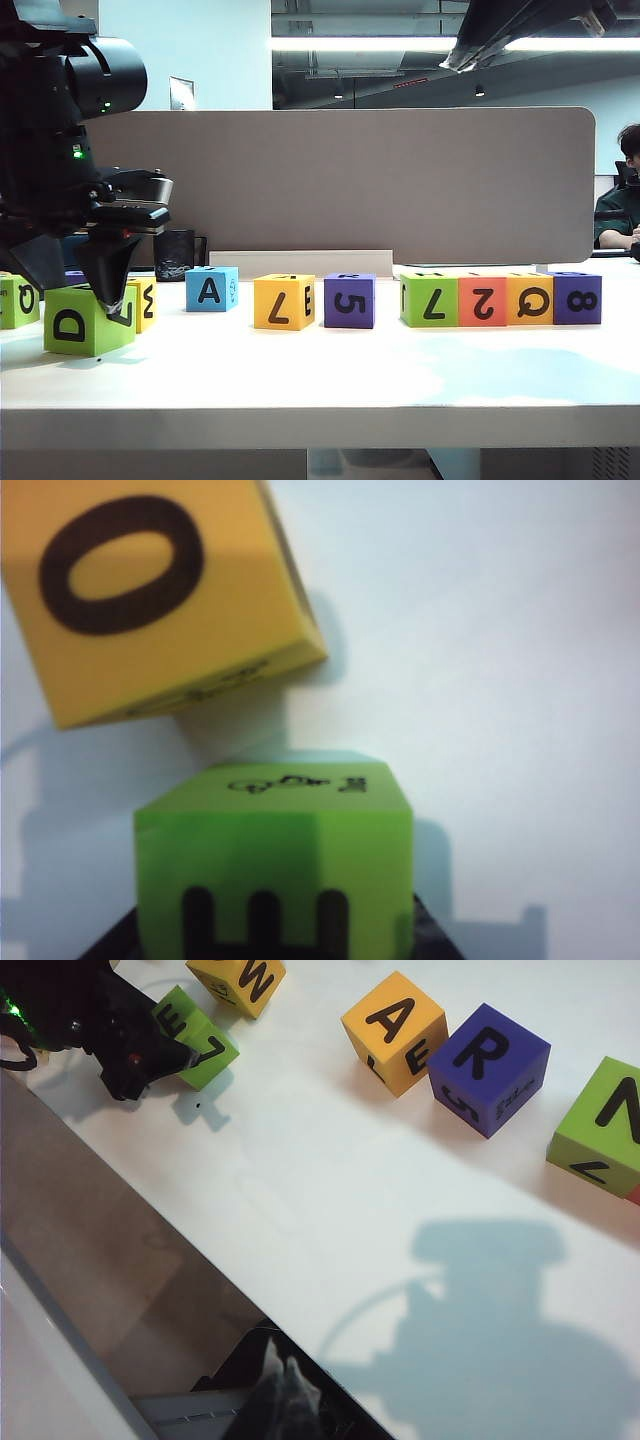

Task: Select the appropriate blocks from the scattered letter blocks on the table and arrange them in a row to spell out "LEARNING".

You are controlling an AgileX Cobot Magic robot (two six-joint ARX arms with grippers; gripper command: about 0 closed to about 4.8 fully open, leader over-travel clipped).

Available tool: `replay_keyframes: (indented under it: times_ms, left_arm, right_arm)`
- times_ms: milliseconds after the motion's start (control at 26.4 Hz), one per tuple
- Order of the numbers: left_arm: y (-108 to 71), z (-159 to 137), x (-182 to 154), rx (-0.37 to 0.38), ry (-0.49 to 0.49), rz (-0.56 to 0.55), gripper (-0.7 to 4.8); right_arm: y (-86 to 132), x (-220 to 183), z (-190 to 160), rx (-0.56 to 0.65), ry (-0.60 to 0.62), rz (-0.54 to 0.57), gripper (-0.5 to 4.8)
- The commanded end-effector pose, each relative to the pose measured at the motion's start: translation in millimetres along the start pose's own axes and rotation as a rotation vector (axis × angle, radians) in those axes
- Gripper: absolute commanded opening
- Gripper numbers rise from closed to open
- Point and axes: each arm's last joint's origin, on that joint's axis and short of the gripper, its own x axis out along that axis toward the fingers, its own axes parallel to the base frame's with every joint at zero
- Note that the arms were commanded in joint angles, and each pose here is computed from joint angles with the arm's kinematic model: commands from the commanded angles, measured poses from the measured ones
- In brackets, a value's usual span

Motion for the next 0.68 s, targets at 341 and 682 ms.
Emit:
replay_keyframes:
  times_ms: [341,682]
  left_arm:
    - [-6.5,11.7,-14.5,0.205,-0.03,-0.256,2.66]
    - [-7.2,16.8,-22.6,0.426,-0.059,-0.306,2.66]
  right_arm:
    - [1.1,-1.7,1.6,-0.01,-0.015,0.002,-0.01]
    - [1.1,-1.7,1.6,-0.01,-0.014,0.003,-0.01]
